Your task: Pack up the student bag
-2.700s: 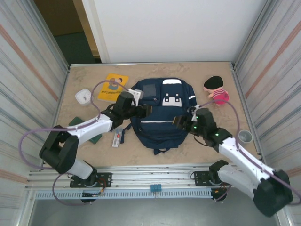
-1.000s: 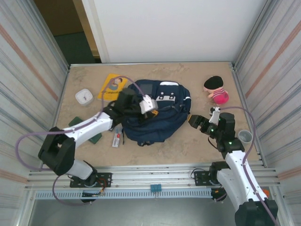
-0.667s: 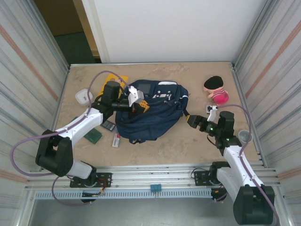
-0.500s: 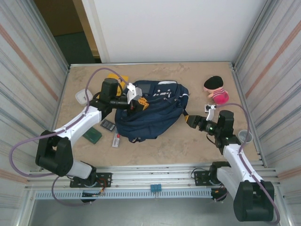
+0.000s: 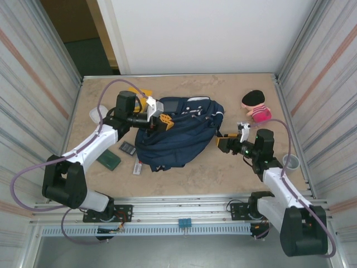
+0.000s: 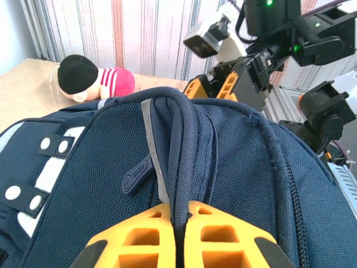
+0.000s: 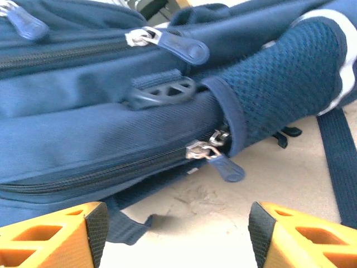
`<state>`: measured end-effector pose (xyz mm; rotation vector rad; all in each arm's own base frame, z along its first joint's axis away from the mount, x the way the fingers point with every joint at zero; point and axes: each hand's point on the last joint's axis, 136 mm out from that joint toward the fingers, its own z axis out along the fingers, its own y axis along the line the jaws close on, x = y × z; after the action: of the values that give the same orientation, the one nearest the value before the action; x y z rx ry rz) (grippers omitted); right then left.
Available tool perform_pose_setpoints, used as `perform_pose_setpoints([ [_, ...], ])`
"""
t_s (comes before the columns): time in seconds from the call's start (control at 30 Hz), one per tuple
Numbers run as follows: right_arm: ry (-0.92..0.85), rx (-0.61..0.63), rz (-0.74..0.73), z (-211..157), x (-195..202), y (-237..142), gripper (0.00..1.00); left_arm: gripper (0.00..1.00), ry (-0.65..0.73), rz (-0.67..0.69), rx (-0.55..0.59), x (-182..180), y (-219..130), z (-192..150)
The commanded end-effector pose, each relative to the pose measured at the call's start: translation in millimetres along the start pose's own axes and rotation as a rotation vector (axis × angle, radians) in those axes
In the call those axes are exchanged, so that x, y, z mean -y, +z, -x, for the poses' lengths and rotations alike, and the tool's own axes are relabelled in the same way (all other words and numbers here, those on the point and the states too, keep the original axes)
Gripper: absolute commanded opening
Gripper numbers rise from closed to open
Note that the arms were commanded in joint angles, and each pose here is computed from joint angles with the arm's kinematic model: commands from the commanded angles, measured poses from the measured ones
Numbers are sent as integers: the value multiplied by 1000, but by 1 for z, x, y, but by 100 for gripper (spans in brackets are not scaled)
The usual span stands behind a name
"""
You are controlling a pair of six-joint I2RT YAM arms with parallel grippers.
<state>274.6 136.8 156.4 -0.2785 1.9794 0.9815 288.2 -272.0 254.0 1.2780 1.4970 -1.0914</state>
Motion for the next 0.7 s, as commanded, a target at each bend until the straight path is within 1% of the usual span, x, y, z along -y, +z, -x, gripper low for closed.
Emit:
perform_pose_setpoints([
  [0.0,-86,14,56,13,-5,9,71,0,169,-55,120,22,-19,59],
  [0.1,-117,-8,102,12,-11,17,70,0,167,-56,117,21,-19,57],
  [0.3,-155,-46,104,15,-6,29,56,0,171,-68,123,22,-20,58],
  [0.37,-155,-52,107,16,-4,32,48,0,171,-74,125,23,-20,58],
  [0.47,-146,-68,121,17,-4,35,33,0,161,-87,125,23,-19,55],
  [0.6,-117,-103,134,15,-5,36,10,0,149,-55,114,18,-18,52],
  [0.67,-111,-108,134,14,-5,35,6,0,149,-29,113,14,-18,51],
])
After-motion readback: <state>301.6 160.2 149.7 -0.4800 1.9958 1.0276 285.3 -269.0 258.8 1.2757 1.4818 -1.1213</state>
